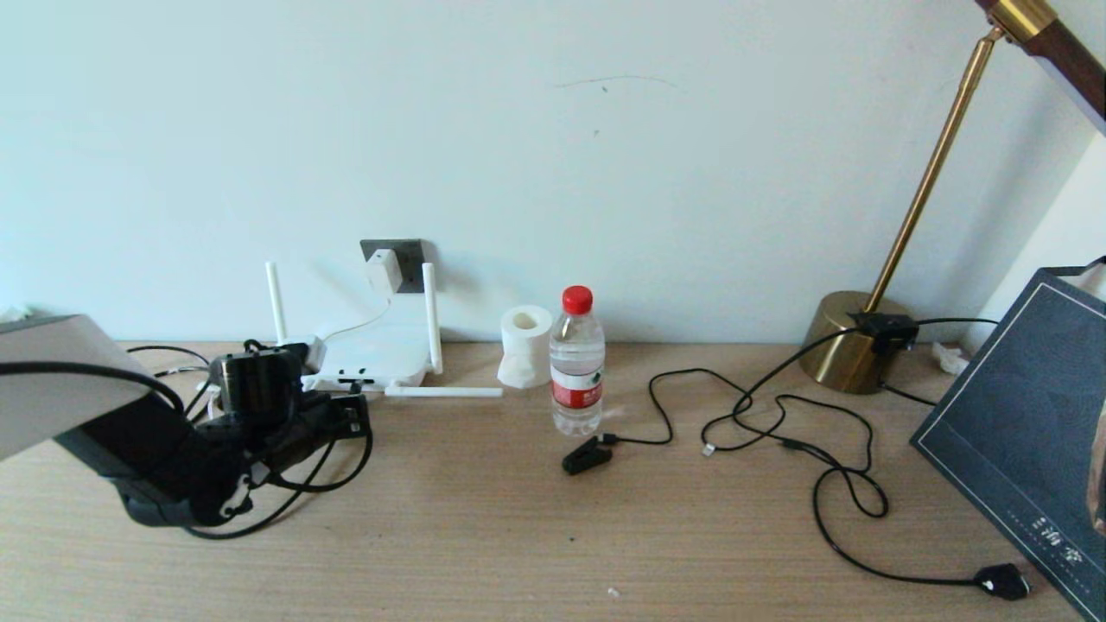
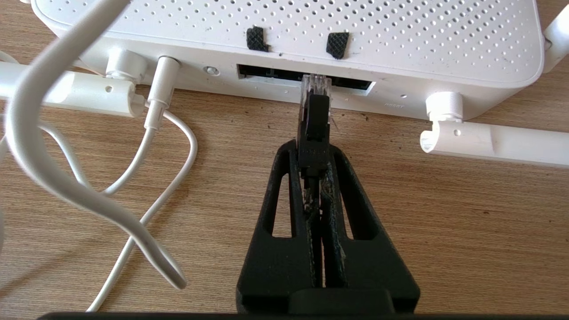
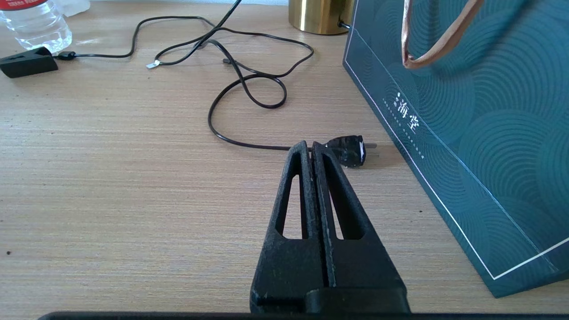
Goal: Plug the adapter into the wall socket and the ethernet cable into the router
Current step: Align cable and router interface
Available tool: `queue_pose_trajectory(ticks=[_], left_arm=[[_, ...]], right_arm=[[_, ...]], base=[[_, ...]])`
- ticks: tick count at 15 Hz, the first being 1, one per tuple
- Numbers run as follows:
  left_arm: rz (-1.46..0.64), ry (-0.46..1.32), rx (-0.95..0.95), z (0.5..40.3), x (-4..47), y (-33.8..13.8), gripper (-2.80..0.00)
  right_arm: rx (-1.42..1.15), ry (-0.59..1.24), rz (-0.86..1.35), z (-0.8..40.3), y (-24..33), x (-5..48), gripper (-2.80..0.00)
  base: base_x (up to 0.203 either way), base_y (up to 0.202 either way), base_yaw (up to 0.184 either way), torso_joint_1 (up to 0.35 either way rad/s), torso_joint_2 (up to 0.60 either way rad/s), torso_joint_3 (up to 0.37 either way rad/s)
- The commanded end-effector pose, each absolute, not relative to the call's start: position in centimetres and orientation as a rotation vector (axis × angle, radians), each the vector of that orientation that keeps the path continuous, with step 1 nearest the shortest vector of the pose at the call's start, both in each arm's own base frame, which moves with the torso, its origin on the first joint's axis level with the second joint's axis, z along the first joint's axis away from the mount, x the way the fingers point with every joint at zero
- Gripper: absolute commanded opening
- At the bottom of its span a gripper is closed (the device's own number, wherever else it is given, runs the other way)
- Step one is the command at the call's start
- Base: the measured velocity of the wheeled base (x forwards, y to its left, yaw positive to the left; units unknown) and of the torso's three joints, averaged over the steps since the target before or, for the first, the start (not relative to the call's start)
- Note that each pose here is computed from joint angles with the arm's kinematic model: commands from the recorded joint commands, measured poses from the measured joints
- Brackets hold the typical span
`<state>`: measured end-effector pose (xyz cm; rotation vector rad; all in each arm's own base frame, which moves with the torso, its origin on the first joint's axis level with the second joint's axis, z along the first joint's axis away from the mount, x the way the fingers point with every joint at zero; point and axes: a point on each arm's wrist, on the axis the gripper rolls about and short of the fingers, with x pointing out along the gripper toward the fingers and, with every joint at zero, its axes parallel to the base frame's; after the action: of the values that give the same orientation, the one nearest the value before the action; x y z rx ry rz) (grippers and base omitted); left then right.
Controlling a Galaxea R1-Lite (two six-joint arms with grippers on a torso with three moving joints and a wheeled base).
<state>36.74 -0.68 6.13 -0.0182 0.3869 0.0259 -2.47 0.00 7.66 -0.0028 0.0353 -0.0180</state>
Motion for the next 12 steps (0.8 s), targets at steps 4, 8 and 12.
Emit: queue_pose_trajectory(ticks=[4,8,12], left_arm=[[0.026,0.378,-0.018,6.30,36.80,-0.70,-2.80],[0.025,0.372,-0.017,6.47,36.87,-0.70,-2.80],[0.025,0.363,-0.017,6.79,36.81,-0.70,-2.80]], right_arm=[[-0.003,0.037,-0.018,7.66,0.00,-2.47,-2.80],[-0.003,0.037,-0.018,7.66,0.00,-2.47,-2.80],[-0.003,0.037,-0.018,7.66,0.00,-2.47,-2.80]], base=[[0.000,0.000,0.000,0.000,0.00,0.000],[0.000,0.000,0.000,0.000,0.00,0.000],[0.000,0.000,0.000,0.000,0.00,0.000]])
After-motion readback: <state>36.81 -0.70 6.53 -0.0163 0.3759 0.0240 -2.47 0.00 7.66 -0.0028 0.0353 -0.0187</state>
